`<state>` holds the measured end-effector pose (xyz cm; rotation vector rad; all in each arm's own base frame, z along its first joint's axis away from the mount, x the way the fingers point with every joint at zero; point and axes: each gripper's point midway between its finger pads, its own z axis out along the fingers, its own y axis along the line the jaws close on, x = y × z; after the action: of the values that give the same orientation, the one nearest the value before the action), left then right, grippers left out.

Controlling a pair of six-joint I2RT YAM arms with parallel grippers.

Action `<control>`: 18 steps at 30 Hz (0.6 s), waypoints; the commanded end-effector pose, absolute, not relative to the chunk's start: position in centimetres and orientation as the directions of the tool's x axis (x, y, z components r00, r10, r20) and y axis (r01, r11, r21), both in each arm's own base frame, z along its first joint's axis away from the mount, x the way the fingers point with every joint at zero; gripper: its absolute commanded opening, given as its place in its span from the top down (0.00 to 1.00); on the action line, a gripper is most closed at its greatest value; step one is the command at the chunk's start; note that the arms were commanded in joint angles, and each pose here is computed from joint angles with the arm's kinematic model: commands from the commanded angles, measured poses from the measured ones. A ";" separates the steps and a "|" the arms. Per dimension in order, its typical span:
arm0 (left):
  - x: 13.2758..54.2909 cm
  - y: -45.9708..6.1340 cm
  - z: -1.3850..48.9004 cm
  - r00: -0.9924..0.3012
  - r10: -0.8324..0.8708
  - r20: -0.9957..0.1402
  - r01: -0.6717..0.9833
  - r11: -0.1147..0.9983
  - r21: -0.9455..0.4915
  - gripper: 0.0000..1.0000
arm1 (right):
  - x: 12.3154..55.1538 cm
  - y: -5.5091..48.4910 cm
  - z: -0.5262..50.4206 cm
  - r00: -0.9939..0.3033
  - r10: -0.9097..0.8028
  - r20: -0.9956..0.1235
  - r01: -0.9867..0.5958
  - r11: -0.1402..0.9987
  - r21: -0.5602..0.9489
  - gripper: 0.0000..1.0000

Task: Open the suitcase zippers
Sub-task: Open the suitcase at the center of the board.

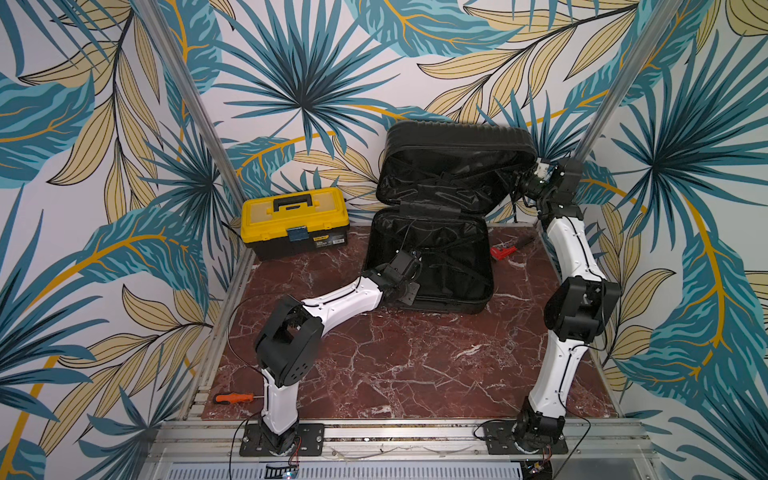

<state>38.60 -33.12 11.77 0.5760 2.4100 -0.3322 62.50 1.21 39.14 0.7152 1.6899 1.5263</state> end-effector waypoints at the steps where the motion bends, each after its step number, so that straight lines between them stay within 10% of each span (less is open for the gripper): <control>1: 36.0 -35.2 8.5 -0.781 0.313 -0.540 0.485 0.849 -0.210 1.00 | 62.1 3.3 39.6 -0.618 0.753 -0.228 -0.098 0.214 0.972 0.83; 12: 35.9 -35.6 8.9 -0.790 0.274 -0.548 0.466 0.850 -0.247 1.00 | 60.0 2.6 39.9 -0.584 0.748 -0.315 -0.071 0.339 0.938 0.55; 18: 33.9 -34.7 6.5 -0.805 0.316 -0.502 0.473 0.852 -0.222 1.00 | 58.1 2.4 40.0 -0.573 0.753 -0.322 -0.012 0.386 0.922 0.55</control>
<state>37.55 -35.54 10.86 0.5042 2.4267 -0.5028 60.17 2.48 37.52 0.6794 1.8822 1.3274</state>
